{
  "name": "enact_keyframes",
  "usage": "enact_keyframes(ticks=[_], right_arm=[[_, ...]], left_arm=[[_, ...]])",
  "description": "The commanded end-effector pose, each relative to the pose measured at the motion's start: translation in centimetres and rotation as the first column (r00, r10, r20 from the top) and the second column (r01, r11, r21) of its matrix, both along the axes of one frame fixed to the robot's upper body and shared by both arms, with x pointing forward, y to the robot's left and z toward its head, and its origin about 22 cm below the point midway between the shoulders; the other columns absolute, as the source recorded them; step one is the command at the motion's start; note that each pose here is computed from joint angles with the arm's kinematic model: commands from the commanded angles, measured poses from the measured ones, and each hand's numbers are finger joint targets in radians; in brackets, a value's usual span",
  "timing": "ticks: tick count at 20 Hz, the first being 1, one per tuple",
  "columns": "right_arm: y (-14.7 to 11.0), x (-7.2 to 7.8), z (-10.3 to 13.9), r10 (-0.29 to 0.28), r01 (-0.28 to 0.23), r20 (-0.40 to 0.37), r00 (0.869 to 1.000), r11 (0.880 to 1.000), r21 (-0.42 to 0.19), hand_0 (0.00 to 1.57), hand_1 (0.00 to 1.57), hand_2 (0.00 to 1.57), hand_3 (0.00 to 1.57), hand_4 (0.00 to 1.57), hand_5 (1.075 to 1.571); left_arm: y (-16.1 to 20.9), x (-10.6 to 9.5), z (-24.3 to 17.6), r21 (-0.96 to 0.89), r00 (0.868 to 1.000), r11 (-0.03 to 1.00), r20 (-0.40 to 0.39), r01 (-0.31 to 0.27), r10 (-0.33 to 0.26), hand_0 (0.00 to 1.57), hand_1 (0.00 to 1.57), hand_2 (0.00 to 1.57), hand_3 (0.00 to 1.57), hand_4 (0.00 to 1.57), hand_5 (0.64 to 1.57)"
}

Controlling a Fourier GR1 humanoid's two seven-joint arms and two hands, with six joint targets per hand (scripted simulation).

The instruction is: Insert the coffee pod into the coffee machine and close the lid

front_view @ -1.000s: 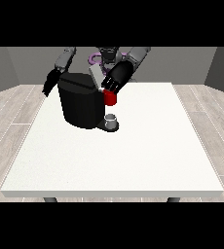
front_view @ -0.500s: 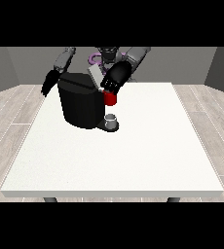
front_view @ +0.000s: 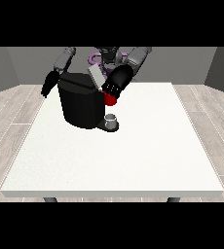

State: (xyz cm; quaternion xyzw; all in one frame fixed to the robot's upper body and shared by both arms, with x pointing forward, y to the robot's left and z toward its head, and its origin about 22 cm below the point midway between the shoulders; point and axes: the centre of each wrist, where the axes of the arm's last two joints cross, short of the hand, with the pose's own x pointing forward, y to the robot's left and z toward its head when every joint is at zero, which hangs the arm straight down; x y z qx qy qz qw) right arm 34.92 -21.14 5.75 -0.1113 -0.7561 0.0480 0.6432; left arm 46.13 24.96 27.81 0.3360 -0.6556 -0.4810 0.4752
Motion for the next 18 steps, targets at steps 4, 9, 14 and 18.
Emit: enact_keyframes(ticks=[4,9,14,18], right_arm=[[2.1,-0.2,-0.2,-0.007,0.008,0.039,0.999,1.0,-0.011,0.0,0.0,0.0,0.0,0.06,1.571],[0.4,0.7,2.2,0.025,-0.023,0.038,0.999,0.999,-0.047,0.0,0.0,0.0,0.0,0.1,1.571],[1.3,0.9,1.9,-0.02,0.021,0.042,0.999,1.0,-0.021,0.0,0.0,0.0,0.0,0.22,1.571],[1.9,0.7,3.5,0.022,-0.019,0.073,0.997,0.999,-0.046,0.0,0.0,0.0,0.0,0.19,1.571]], left_arm=[[0.2,-0.1,2.0,-0.045,0.996,0.998,0.085,0.034,-0.03,1.21,1.21,1.18,0.96,0.0,1.571],[2.3,-0.5,3.6,-0.062,0.991,0.998,0.131,0.027,-0.018,1.21,1.21,1.19,0.97,0.0,1.571],[0.1,-0.3,2.4,0.004,0.98,0.999,0.194,0.036,-0.036,1.22,1.22,1.17,0.89,0.0,1.571],[3.7,-0.9,3.9,0.034,0.977,0.999,0.214,0.014,-0.021,1.0,1.0,1.02,0.72,0.0,1.571]])
